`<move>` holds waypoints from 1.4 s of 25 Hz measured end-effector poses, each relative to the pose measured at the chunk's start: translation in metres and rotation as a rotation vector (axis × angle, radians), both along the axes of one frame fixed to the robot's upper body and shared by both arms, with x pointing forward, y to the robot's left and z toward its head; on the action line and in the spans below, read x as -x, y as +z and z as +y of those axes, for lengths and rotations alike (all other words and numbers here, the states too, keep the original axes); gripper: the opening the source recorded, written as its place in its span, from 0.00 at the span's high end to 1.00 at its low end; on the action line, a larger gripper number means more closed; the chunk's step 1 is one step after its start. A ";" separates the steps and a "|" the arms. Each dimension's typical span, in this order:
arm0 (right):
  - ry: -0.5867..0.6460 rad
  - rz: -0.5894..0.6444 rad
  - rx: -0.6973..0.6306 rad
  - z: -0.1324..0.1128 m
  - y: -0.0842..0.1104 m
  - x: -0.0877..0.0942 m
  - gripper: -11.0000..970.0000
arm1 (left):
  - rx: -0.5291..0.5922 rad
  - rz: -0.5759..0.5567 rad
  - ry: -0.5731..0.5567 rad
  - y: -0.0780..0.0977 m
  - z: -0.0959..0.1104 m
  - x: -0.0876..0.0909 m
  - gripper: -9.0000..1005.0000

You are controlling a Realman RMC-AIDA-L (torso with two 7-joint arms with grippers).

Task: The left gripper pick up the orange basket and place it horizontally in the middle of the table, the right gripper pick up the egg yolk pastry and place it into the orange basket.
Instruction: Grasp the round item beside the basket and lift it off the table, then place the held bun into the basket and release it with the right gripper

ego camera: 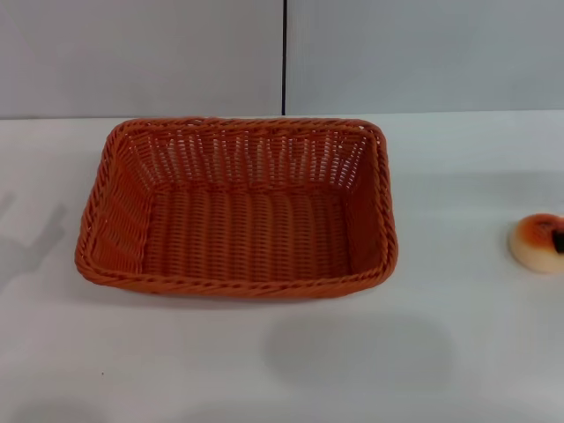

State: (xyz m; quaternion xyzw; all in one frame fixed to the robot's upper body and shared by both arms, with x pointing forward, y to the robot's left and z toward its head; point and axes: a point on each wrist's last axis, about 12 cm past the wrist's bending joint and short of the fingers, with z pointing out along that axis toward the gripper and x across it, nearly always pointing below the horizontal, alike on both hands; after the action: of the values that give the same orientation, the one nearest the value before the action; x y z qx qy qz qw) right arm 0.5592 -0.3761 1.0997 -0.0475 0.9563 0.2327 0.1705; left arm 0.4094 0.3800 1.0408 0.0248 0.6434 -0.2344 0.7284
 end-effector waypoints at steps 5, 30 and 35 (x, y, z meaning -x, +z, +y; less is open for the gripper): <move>0.003 -0.006 -0.003 0.005 -0.004 -0.005 0.56 | -0.002 0.011 0.011 -0.004 -0.002 0.003 0.14; 0.241 -0.332 -0.284 0.057 0.108 -0.032 0.83 | -0.012 0.007 0.010 -0.006 -0.010 -0.013 0.14; 0.468 -0.325 -0.367 0.117 0.117 -0.051 0.87 | -0.014 0.010 -0.002 -0.008 -0.016 -0.014 0.14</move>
State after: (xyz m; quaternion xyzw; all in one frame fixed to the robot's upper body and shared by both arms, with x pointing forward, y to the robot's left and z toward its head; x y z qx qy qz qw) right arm 0.6106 -0.2595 1.2162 -0.2708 0.8220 0.4231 0.2683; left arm 0.4231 0.3639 1.0326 0.0294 0.6486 -0.2309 0.7247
